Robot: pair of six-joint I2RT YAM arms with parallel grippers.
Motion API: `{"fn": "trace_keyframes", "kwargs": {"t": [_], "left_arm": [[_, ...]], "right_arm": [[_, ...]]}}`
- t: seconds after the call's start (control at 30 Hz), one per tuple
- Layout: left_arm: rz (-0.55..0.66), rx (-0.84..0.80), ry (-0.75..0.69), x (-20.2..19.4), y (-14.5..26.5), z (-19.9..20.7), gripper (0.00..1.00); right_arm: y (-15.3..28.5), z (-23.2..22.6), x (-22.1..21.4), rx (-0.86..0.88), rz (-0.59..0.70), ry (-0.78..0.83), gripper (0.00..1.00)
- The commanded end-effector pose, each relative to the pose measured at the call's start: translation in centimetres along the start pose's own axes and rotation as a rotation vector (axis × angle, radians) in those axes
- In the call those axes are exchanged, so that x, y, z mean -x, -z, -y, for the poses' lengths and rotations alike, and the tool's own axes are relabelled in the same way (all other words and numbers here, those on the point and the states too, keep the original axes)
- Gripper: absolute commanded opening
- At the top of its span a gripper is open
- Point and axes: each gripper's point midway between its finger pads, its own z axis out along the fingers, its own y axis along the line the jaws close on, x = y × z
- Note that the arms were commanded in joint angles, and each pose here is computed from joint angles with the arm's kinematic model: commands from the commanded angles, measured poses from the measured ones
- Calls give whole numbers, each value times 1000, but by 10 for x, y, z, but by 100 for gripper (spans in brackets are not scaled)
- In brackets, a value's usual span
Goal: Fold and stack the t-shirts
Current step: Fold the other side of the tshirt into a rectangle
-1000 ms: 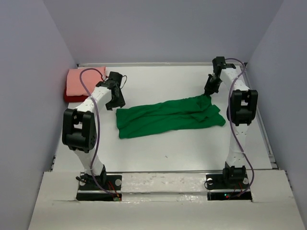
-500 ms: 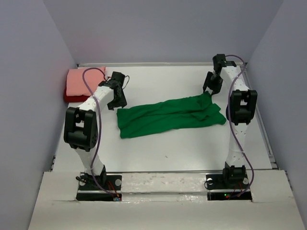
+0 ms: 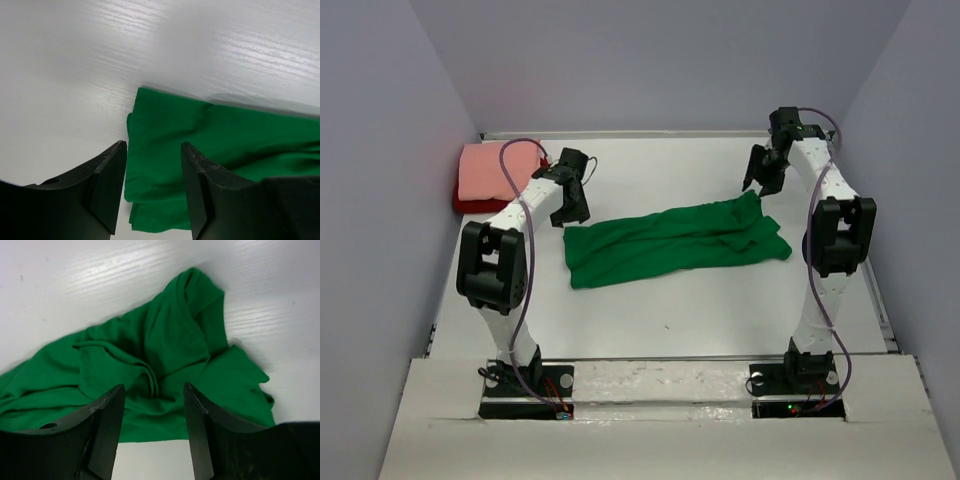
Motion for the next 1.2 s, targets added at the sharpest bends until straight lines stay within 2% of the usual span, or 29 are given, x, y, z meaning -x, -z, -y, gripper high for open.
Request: {"fn": "trace_keyframes", "kwargs": {"t": [0.0,0.17,0.33,0.67,0.83,1.17], "left_arm": [[-14,-12,-23,3,-1,5,55],[2,-7,-17,15,2,8,55],[29,-43,2,30,13,17,55],[37,-43,0,28,17,14,55],[44,-47,-1,30,20,14,55],[47,-49,-8,33,20,15,55]], "right_arm": [[-3,-17,-23,60,-36,48,56],[-18,-31,-52,105,-120,91,56],[-30,-30,-47,95,-147,108,56],[-39,-43,-31,132,-148,120,56],[-52,-45,-36,126,-189,126,56],[-47,-51,-48,108,-190,144,56]]}}
